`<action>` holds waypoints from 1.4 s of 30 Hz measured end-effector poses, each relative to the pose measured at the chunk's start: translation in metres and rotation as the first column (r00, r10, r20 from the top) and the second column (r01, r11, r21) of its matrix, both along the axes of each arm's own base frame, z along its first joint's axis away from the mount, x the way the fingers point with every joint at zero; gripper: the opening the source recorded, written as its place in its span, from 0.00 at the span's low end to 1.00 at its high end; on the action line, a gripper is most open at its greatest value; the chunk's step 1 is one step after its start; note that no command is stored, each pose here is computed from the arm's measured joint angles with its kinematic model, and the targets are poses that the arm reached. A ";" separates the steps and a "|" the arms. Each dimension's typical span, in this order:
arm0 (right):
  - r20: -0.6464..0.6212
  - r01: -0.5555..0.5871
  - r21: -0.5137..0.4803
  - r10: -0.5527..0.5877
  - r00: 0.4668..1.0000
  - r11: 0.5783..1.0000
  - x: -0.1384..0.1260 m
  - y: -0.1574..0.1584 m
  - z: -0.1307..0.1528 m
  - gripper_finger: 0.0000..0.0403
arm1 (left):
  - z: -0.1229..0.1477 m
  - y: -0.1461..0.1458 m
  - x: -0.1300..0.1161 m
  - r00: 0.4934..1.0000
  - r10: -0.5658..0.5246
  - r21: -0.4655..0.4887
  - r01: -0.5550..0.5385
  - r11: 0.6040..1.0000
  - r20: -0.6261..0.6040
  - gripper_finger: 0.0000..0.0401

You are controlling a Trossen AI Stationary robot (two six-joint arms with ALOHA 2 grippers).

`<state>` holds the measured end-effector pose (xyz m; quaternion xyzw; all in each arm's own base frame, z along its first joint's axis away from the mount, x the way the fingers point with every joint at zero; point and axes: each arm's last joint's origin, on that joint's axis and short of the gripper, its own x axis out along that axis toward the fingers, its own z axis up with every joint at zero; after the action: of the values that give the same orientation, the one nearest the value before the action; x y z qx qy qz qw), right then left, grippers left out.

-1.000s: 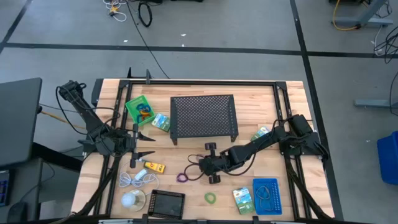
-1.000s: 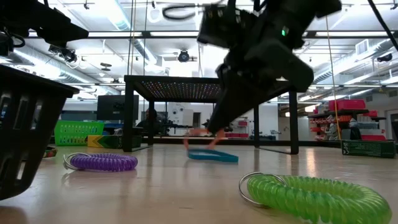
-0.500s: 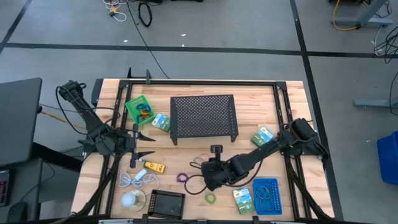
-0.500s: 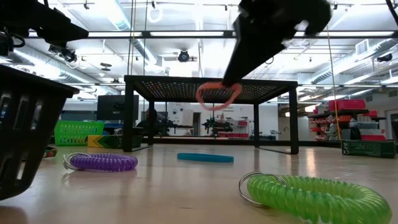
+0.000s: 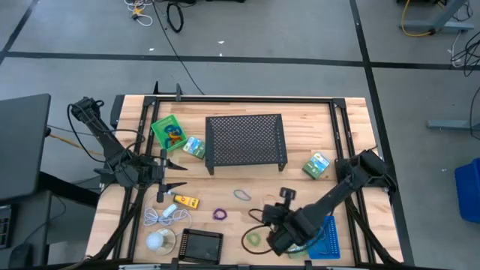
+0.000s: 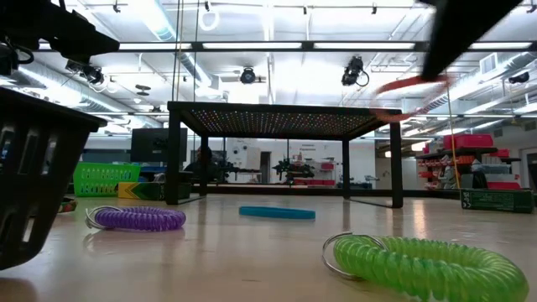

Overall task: Pick & Place Office Desk Supplies
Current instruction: Put the orange rubber band into the blue bin

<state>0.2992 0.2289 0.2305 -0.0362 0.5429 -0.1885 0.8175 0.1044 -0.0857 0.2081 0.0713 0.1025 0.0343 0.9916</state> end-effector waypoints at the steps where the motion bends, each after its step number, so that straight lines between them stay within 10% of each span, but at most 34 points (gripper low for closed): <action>1: -0.012 0.027 0.015 -0.027 1.000 1.000 -0.004 0.002 0.003 0.00 | 0.000 0.000 0.000 1.000 0.000 0.000 0.000 1.000 0.000 0.57; 19: -0.501 0.385 0.159 -0.261 0.825 0.909 -0.063 0.029 0.008 0.00 | 0.000 0.000 0.000 1.000 -0.002 0.009 0.002 1.000 -0.001 0.57; 42: -0.626 0.517 0.215 -0.290 0.724 0.828 -0.074 0.036 -0.035 0.05 | -0.001 0.000 0.000 1.000 -0.008 0.011 0.008 1.000 -0.008 0.57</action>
<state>0.2254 0.2646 0.1960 0.1878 0.7808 -0.2382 0.5461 0.1043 -0.0857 0.2075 0.0774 0.1061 0.0306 0.9909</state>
